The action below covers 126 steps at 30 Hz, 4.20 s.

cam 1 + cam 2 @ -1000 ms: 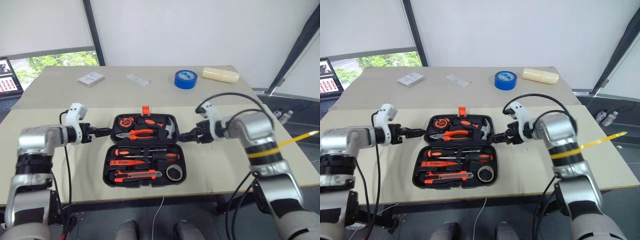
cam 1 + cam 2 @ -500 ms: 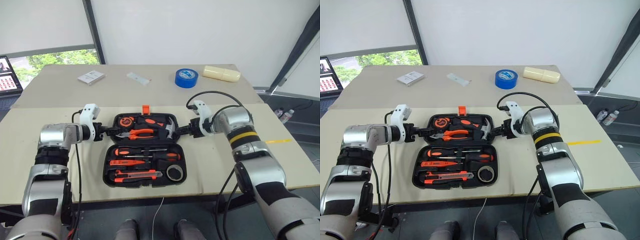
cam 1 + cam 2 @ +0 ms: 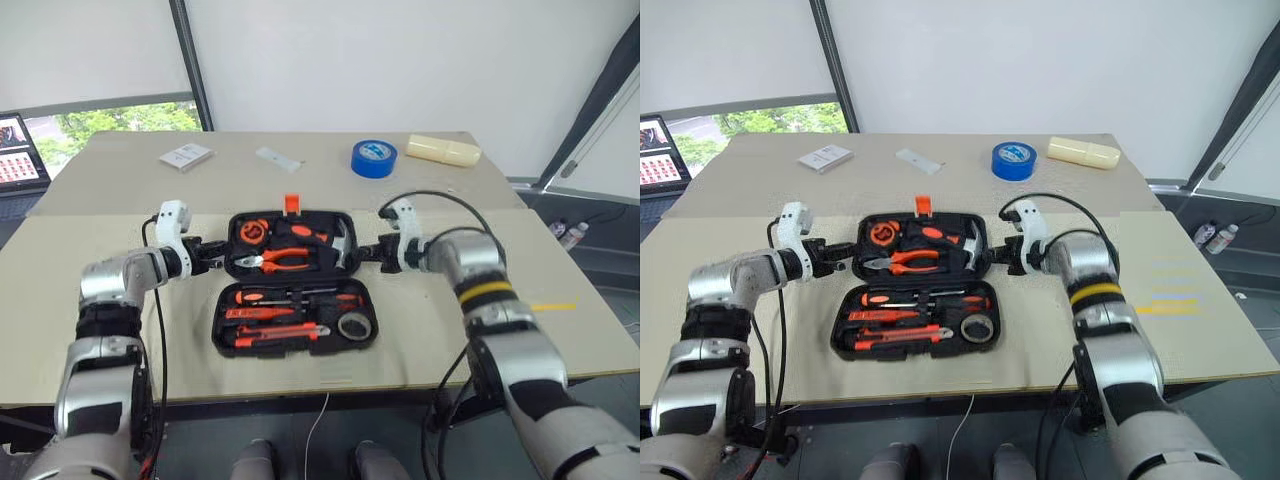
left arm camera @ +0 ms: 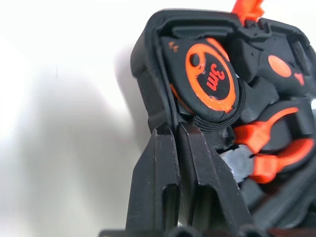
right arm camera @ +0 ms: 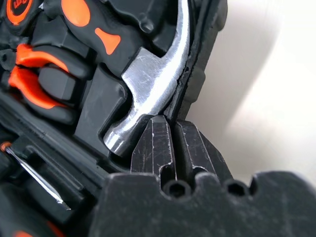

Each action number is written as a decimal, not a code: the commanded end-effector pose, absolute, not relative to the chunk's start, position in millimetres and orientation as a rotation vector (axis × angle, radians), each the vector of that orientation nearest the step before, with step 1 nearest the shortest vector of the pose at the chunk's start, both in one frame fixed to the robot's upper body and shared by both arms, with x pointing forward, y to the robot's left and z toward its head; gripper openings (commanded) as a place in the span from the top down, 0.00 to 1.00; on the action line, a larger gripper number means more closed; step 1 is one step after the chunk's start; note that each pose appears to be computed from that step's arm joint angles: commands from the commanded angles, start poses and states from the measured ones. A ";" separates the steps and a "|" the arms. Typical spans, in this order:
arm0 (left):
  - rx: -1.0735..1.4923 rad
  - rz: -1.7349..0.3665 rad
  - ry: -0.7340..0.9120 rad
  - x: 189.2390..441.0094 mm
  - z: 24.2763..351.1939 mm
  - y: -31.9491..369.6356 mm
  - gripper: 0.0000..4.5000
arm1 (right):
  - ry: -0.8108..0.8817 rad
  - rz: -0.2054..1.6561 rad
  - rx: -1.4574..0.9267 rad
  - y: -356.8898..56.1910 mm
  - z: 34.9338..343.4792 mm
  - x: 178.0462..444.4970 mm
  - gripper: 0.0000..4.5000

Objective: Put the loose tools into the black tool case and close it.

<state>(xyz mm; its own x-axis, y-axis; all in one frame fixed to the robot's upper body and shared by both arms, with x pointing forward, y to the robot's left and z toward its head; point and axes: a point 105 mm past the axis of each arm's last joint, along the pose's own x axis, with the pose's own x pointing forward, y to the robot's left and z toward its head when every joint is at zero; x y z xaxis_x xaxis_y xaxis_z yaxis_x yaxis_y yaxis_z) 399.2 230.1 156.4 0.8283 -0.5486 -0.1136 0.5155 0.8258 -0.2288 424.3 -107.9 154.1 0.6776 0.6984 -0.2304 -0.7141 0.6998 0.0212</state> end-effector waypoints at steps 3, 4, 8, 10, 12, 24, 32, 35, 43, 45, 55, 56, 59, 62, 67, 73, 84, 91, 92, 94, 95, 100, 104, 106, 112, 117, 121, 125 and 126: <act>0.055 -0.616 -0.144 375.9 189.7 237.5 0.99 | -0.279 0.806 -0.520 -123.2 210.1 399.9 1.00; 0.106 -0.628 -0.176 369.2 187.0 237.9 0.99 | -0.302 0.796 -0.583 -128.2 203.5 395.5 1.00; 0.265 -0.611 -0.222 347.3 165.9 243.9 0.99 | -0.422 0.806 -0.873 -139.6 174.3 371.8 1.00; 0.327 -0.605 -0.219 336.3 152.1 247.1 0.99 | -0.463 0.830 -1.000 -142.4 155.2 359.1 1.00; 0.351 -0.610 -0.204 324.6 137.5 248.2 0.99 | -0.502 0.848 -1.099 -144.1 137.4 349.1 1.00; 0.359 -0.542 -0.052 295.2 104.1 287.9 0.22 | -0.450 0.769 -1.051 -184.2 118.0 323.3 0.47; 0.317 -0.633 -0.079 339.5 129.8 261.4 0.36 | -0.124 1.027 -0.645 -180.7 111.6 267.8 0.61; 0.332 -0.707 -0.059 359.6 137.9 240.7 0.60 | -0.021 1.155 -0.539 -158.4 105.9 244.1 0.83; 0.395 -0.830 0.133 392.5 125.9 215.1 1.00 | 0.097 1.290 -0.562 -115.2 86.4 229.8 1.00; 0.414 -0.869 0.160 392.2 122.3 212.3 1.00 | 0.094 1.277 -0.564 -109.8 86.6 237.3 1.00; 0.330 -0.991 0.220 359.7 100.5 224.1 1.00 | 0.019 1.066 -0.707 -124.4 103.4 325.4 1.00; 0.323 -0.984 0.231 355.4 97.8 227.8 1.00 | 0.013 1.051 -0.708 -126.8 104.6 331.8 1.00; 0.255 -0.925 0.209 344.5 100.2 239.2 1.00 | -0.011 1.003 -0.698 -132.8 109.4 349.9 1.00; 0.131 -0.823 0.160 339.6 115.6 253.6 1.00 | -0.029 0.985 -0.690 -139.4 112.3 357.7 1.00; -0.022 -0.950 0.157 318.7 159.4 243.5 1.00 | -0.066 1.012 -0.585 -150.0 118.0 344.5 1.00; 0.026 -1.203 0.114 322.4 191.0 158.2 1.00 | -0.040 1.095 -0.452 -142.2 112.7 311.5 1.00; 0.420 -1.213 0.414 340.7 82.3 105.3 1.00 | 0.038 1.170 -0.370 -93.9 91.5 287.2 1.00; 0.369 -1.206 0.420 334.5 74.7 102.9 1.00 | 0.126 1.151 -0.369 -67.5 72.9 294.6 1.00; 0.370 -1.204 0.417 334.6 75.5 103.2 1.00 | 0.135 1.150 -0.377 -65.6 70.6 295.4 1.00; 0.374 -1.194 0.409 336.5 78.3 104.8 1.00 | 0.138 1.140 -0.401 -62.7 68.0 299.1 1.00; 0.374 -1.187 0.405 338.0 80.0 106.0 1.00 | 0.132 1.130 -0.419 -61.7 67.7 302.4 1.00; 0.372 -1.174 0.402 340.1 82.5 108.7 1.00 | 0.076 1.079 -0.483 -59.3 72.2 317.4 1.00; 0.368 -1.173 0.406 339.7 81.9 108.7 1.00 | 0.005 1.057 -0.502 -57.5 80.4 322.5 1.00; 0.365 -1.173 0.407 339.5 81.5 108.2 1.00 | -0.049 1.052 -0.489 -55.5 87.9 322.7 1.00; 0.355 -1.184 0.420 336.6 78.5 105.3 1.00 | -0.282 1.040 -0.412 -52.9 125.9 314.3 1.00; 0.353 -1.190 0.431 335.4 75.6 104.2 1.00 | -0.290 1.037 -0.373 -56.9 129.9 314.9 1.00; 0.352 -1.192 0.438 334.8 73.8 104.4 1.00 | -0.238 1.062 -0.365 -57.4 120.2 314.7 1.00; 0.353 -1.192 0.446 334.0 72.1 105.7 1.00 | -0.179 1.127 -0.331 -56.5 114.2 306.2 1.00; 0.352 -1.193 0.450 333.5 71.5 106.3 1.00 | -0.172 1.144 -0.310 -56.0 114.9 303.1 1.00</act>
<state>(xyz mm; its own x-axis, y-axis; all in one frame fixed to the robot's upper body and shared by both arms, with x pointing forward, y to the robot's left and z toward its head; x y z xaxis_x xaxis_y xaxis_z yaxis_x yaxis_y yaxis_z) 346.4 99.2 120.1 0.3606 -0.8548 -0.3731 0.9326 0.3247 0.1573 306.5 -62.1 79.9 0.4416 0.8865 -0.1380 -0.8716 0.3874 -0.3003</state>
